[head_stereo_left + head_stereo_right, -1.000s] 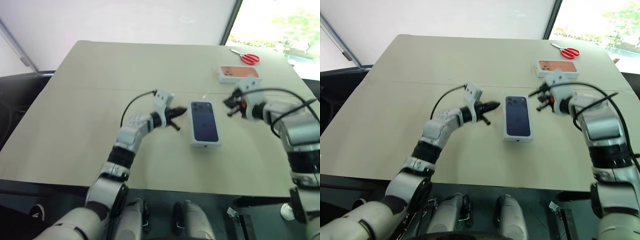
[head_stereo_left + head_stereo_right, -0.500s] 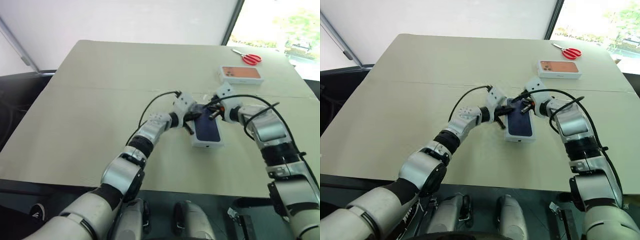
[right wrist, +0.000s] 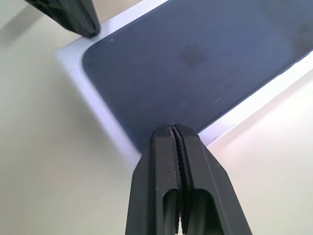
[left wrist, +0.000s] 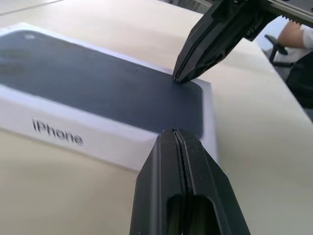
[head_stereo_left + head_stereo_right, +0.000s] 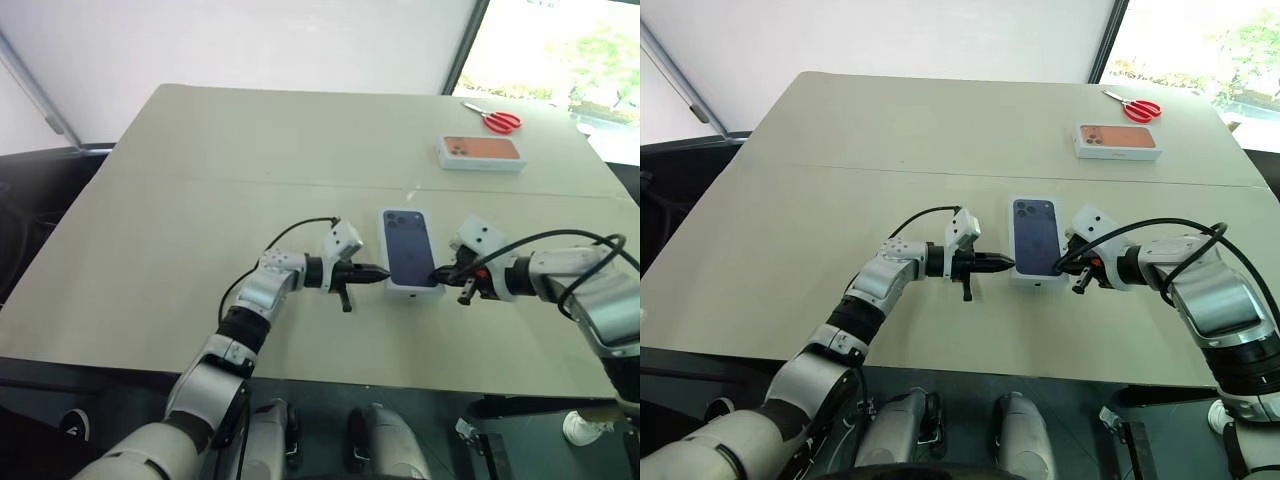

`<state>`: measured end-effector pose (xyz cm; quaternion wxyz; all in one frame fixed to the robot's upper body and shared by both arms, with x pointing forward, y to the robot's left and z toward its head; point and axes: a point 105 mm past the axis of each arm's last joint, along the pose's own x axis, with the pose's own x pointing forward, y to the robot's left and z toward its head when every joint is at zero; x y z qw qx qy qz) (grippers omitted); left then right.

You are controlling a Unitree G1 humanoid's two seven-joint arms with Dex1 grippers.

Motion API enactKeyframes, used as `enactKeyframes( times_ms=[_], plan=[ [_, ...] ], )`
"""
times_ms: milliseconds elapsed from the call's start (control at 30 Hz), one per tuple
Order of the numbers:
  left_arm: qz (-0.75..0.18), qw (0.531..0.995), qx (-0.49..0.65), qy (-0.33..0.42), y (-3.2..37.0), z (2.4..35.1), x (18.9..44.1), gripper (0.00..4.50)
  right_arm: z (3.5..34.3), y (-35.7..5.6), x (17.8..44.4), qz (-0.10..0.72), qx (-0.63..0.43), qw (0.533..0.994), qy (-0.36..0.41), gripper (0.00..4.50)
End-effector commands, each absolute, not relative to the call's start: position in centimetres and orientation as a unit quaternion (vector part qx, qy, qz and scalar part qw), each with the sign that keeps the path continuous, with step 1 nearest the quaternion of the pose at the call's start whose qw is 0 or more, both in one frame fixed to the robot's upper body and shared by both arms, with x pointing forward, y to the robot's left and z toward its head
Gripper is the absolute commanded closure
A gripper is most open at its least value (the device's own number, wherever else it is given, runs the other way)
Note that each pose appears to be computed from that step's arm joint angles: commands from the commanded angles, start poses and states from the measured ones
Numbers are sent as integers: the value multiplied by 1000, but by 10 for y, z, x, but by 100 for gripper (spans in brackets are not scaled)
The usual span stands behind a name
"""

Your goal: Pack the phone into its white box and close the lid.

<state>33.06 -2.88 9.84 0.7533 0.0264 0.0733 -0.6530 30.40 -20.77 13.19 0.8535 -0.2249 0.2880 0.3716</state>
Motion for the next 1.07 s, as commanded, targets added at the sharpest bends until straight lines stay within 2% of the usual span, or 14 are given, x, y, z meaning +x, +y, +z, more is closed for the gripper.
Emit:
enactKeyframes(
  times_ms=[33,100,200,233,300,333,367,467,500,533,700,767,933,1067],
  plan=[
    [-625,779,8,51,-20,119,340,425,145,-206,318,350,-246,874,231,447],
    [-597,801,5,35,-3,131,350,368,159,-201,327,349,-217,894,178,450],
    [-551,834,-3,14,31,156,364,224,165,-201,331,352,-169,903,178,450],
    [-543,840,6,6,42,162,365,174,167,-201,332,357,-168,903,169,399],
    [-530,848,28,-5,65,170,365,82,167,-203,336,354,-186,903,156,328],
    [-524,851,37,-7,74,172,364,31,167,-204,338,352,-185,905,155,269],
    [-511,858,51,-8,90,174,365,0,169,-203,341,351,-189,906,142,231],
    [-483,872,73,0,128,175,363,0,177,-203,347,351,-196,908,116,68],
    [-478,875,74,3,137,175,361,0,179,-203,347,355,-197,907,109,23],
    [-473,877,79,5,145,174,358,0,180,-204,346,361,-201,905,104,6],
    [-448,889,92,24,177,167,342,0,193,-210,337,397,-215,890,60,6],
    [-438,893,96,29,185,165,336,0,189,-214,331,417,-184,887,77,6],
    [-417,901,107,49,200,155,323,0,194,-226,319,431,-166,885,56,6],
    [-386,914,108,56,215,153,311,0,189,-247,313,411,-186,891,58,6]
  ],
)
